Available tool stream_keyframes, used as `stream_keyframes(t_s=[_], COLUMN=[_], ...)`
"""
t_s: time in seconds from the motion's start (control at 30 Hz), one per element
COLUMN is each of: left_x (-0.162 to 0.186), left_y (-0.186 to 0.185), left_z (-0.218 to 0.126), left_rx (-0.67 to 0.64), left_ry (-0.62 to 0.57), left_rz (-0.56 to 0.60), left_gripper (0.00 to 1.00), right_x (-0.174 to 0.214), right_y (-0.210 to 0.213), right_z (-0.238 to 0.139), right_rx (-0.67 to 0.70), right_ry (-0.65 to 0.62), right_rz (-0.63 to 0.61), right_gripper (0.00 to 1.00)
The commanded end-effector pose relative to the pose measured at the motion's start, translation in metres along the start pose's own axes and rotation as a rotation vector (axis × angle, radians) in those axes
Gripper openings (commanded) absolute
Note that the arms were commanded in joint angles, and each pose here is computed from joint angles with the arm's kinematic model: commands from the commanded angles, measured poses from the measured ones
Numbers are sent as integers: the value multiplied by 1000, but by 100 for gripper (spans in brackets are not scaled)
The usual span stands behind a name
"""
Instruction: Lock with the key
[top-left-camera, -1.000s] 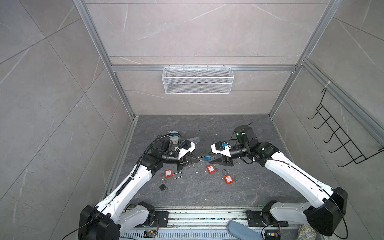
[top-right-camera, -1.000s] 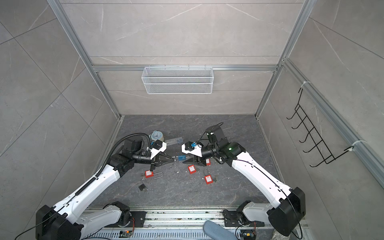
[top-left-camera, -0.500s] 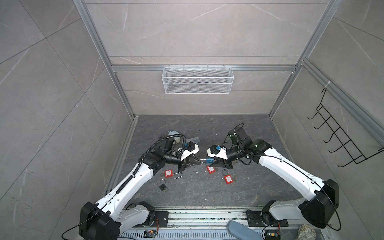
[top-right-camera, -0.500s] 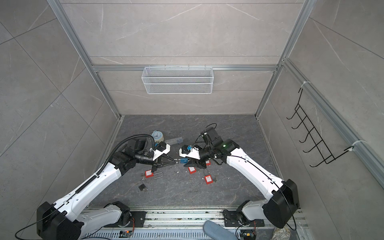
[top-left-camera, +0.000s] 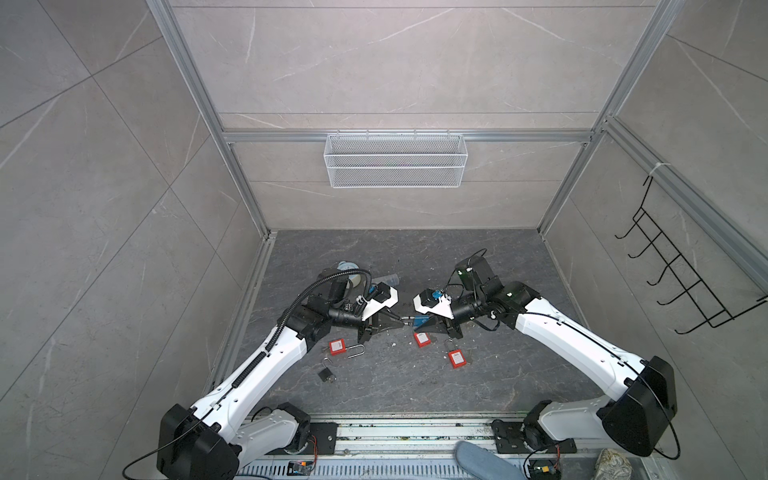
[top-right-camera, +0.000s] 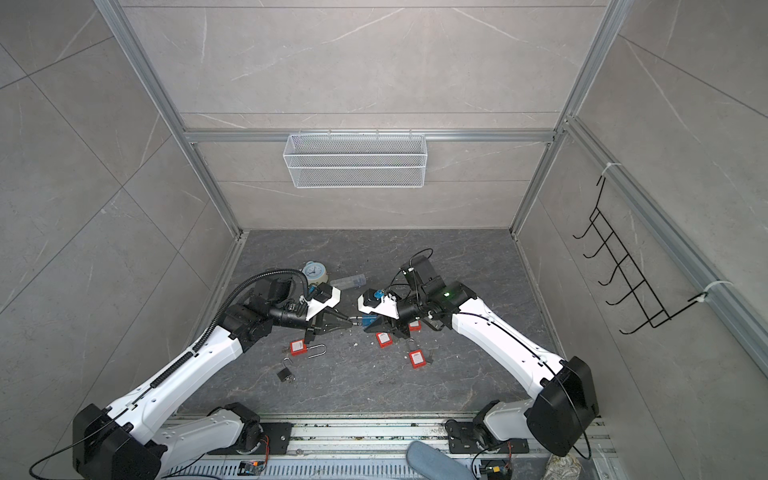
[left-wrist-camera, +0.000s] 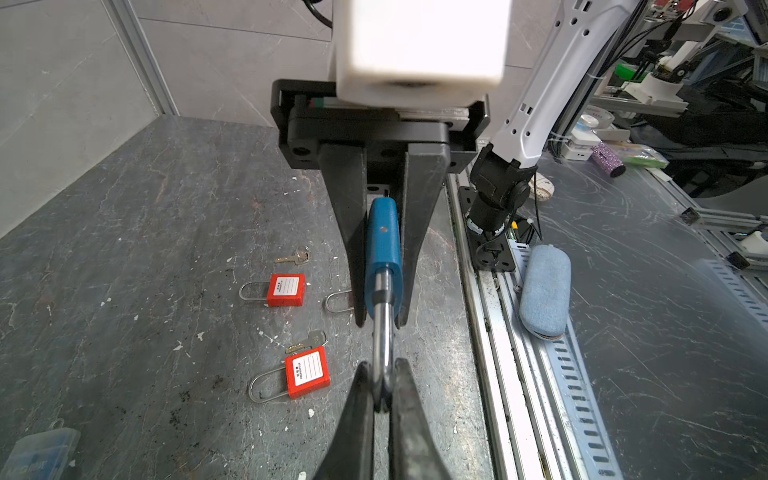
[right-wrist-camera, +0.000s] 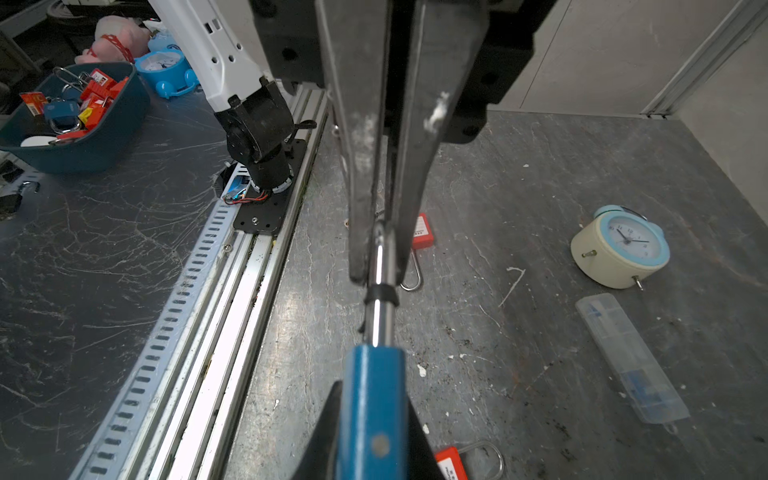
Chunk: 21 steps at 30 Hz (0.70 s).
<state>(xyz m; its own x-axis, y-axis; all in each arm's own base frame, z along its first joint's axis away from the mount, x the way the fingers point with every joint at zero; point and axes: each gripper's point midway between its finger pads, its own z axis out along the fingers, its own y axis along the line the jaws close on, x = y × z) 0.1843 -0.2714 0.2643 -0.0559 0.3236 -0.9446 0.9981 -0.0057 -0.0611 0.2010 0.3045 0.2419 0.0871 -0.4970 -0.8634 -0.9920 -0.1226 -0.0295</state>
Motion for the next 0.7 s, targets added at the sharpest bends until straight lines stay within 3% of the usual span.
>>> stream_keyframes(t_s=[0.0,0.1,0.23,0.27,0.43,0.67], left_x=[-17,-15,-16,-17,-19,-14], left_y=[-5,-3,0,-1,-4,-8], left_z=[-5,-4,-6,-7,-10,-11], left_rx=[6,1,-36,-43,-49,-54], left_ry=[-52,-44,-37,-39,-63,-83], left_rz=[55,43,47,55,70,78], left_gripper=[0,0,37,40,41,34], right_x=[-16,-17,-16,-16,-21,-22], right_y=[9,11,13,14,13,14], right_z=[-1,-2,-2,-2,-4,-3], right_rx=[-38,-50,-61,-60,-48,-60], right_ry=[-68,-77,-73,-73,-98,-109], right_rz=[-25,-19,-2,2,2,23], right_gripper=[5,0,0,0,0,0])
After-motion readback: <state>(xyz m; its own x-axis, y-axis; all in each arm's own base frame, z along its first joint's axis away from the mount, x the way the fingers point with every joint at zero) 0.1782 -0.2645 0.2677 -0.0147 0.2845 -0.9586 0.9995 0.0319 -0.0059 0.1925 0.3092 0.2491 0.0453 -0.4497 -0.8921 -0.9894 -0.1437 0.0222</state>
